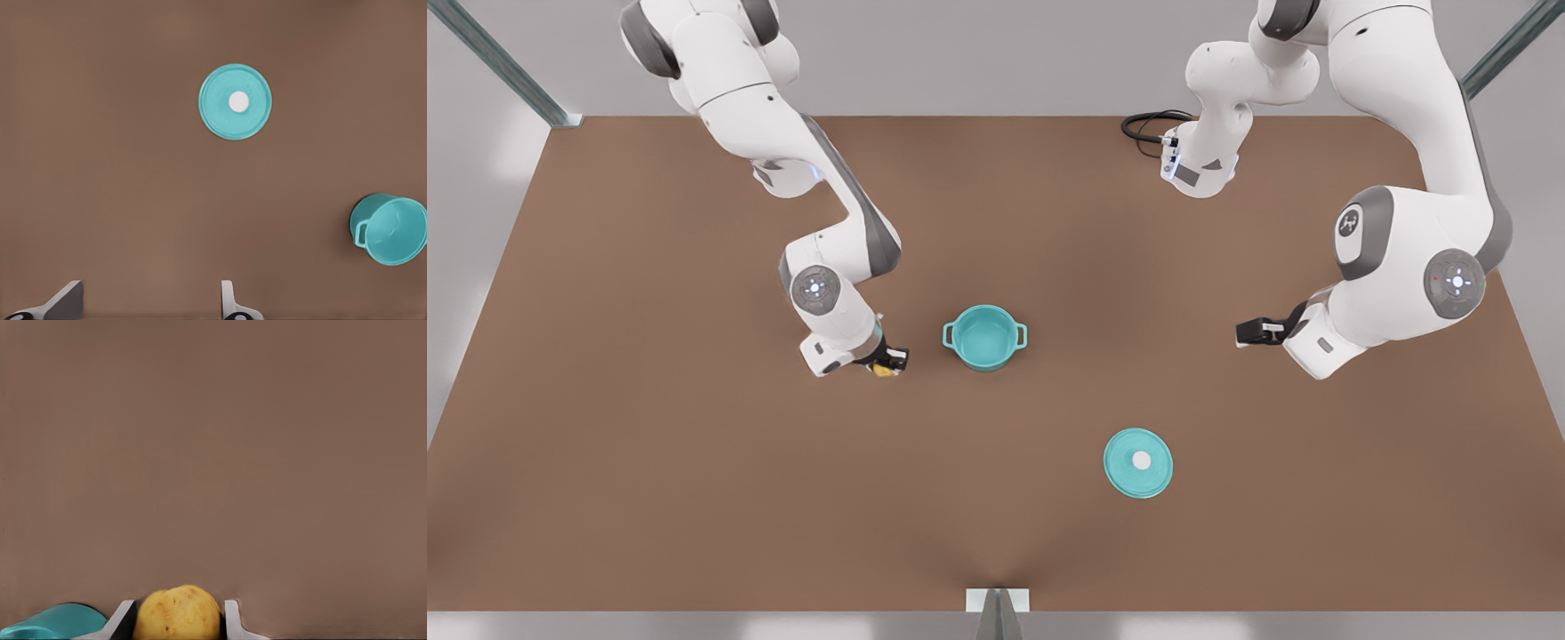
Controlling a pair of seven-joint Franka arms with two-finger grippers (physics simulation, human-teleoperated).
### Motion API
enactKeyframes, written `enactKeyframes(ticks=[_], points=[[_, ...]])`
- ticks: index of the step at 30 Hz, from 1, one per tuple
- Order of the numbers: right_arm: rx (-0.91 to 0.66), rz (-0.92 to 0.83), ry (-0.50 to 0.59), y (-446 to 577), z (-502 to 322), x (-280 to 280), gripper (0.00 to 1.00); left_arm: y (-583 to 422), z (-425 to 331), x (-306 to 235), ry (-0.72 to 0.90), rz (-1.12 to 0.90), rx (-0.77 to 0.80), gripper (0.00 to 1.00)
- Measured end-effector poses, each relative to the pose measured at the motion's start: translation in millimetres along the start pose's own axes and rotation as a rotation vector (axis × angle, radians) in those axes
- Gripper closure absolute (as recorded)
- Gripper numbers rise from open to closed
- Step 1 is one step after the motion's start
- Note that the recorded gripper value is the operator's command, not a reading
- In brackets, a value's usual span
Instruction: Open the pot lid and put the potato into the pot
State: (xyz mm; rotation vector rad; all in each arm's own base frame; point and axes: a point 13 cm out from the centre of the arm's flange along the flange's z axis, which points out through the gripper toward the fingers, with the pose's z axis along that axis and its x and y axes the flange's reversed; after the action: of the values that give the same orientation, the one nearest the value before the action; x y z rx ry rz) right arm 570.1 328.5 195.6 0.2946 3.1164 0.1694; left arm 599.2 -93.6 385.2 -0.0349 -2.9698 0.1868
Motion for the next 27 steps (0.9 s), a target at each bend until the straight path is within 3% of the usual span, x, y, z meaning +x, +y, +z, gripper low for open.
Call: enactKeyframes(ticks=[8, 16, 22, 23, 24, 27], points=[[-0.043, 0.090, 0.029, 118.9, 1.4, 42.0, 0.47, 0.2, 0.4, 0.3, 0.001, 0.007, -0.001, 0.00], [0.053, 0.178, 0.104, 154.2, 70.2, 114.1, 0.47, -4.8, 2.4, 0.9, 0.005, 0.021, -0.003, 0.00], [0.082, 0.299, 0.094, 141.2, 81.4, 102.4, 0.47, -6.9, 4.3, 1.1, 0.008, 0.028, -0.008, 0.00], [0.083, 0.316, 0.091, 139.7, 81.0, 99.9, 0.17, -6.7, 4.5, 1.2, 0.008, 0.028, -0.008, 0.00], [0.085, 0.330, 0.088, 138.9, 80.7, 98.8, 0.00, -6.6, 4.6, 1.2, 0.009, 0.029, -0.008, 0.00], [0.090, 0.364, 0.083, 138.1, 80.1, 97.8, 0.00, -6.3, 5.3, 1.7, 0.010, 0.029, -0.009, 0.00]])
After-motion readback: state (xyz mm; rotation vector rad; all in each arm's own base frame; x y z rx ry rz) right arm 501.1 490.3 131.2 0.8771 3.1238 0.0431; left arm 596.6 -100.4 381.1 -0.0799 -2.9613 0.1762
